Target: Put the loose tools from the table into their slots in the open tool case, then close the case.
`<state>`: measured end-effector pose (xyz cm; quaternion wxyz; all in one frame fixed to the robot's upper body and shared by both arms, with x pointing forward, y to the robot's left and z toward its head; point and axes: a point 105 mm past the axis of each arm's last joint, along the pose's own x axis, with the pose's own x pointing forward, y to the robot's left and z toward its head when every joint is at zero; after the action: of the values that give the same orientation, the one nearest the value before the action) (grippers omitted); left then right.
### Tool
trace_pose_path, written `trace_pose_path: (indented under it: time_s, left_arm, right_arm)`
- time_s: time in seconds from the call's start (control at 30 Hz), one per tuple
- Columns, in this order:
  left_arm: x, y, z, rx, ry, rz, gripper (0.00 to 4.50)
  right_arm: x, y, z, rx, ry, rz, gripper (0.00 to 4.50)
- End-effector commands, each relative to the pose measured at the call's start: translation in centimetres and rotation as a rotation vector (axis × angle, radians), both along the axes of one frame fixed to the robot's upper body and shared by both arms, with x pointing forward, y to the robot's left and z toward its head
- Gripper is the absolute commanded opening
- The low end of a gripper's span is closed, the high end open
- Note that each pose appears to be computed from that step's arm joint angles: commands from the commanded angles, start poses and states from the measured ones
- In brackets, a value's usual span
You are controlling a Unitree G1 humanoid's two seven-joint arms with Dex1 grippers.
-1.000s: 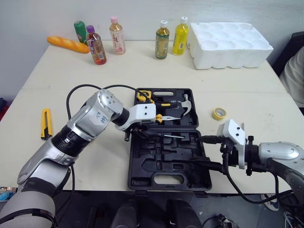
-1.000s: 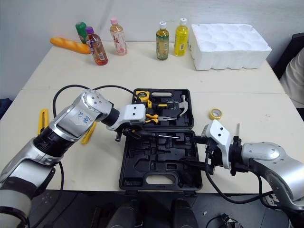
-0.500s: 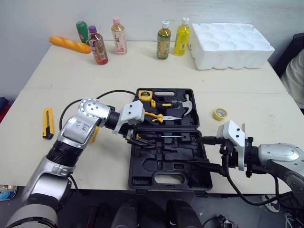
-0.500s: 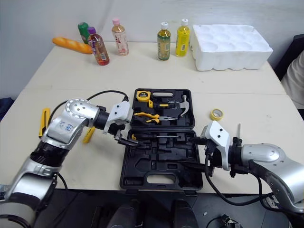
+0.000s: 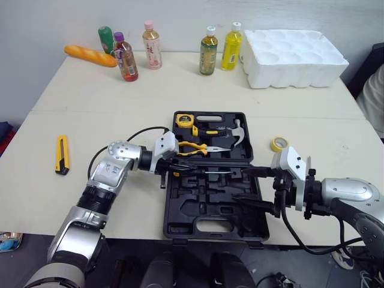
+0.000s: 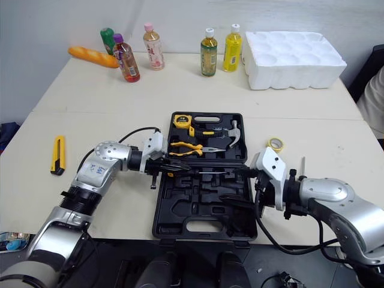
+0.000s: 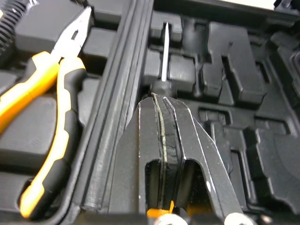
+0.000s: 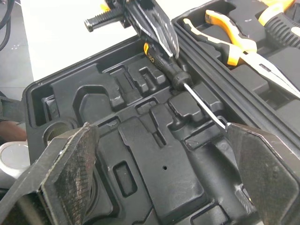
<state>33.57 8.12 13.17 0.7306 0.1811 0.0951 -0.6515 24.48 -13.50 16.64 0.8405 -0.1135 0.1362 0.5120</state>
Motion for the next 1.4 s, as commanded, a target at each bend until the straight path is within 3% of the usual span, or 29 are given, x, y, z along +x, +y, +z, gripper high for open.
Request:
trace_pose_path:
  time_s: [0.03,0.23,0.37,0.87,1.23,1.4]
  left_arm:
    - [-0.3,0.6,-2.0,0.118,0.013,-0.008,0.07]
    - [-0.5,2.0,-5.8,0.352,0.005,0.005,0.07]
    - [-0.2,2.1,-7.3,0.409,0.009,0.034,0.07]
    - [0.2,1.0,-7.7,0.410,0.053,0.058,0.07]
    - [-0.4,1.9,-9.9,0.584,0.068,0.021,0.07]
    - [0.2,0.9,-8.2,0.468,0.051,0.041,0.07]
  right_arm:
    - [-0.2,0.8,0.7,0.019,-0.027,0.022,4.50]
    - [-0.2,0.8,0.8,0.022,-0.024,0.021,4.50]
    - [-0.1,0.7,0.8,0.018,-0.022,0.017,4.50]
    - [0.1,0.4,0.5,0.004,-0.018,0.000,4.50]
    - [-0.2,0.3,0.0,-0.005,-0.010,-0.007,4.50]
    - [-0.2,-0.1,-0.1,-0.018,-0.017,-0.026,4.50]
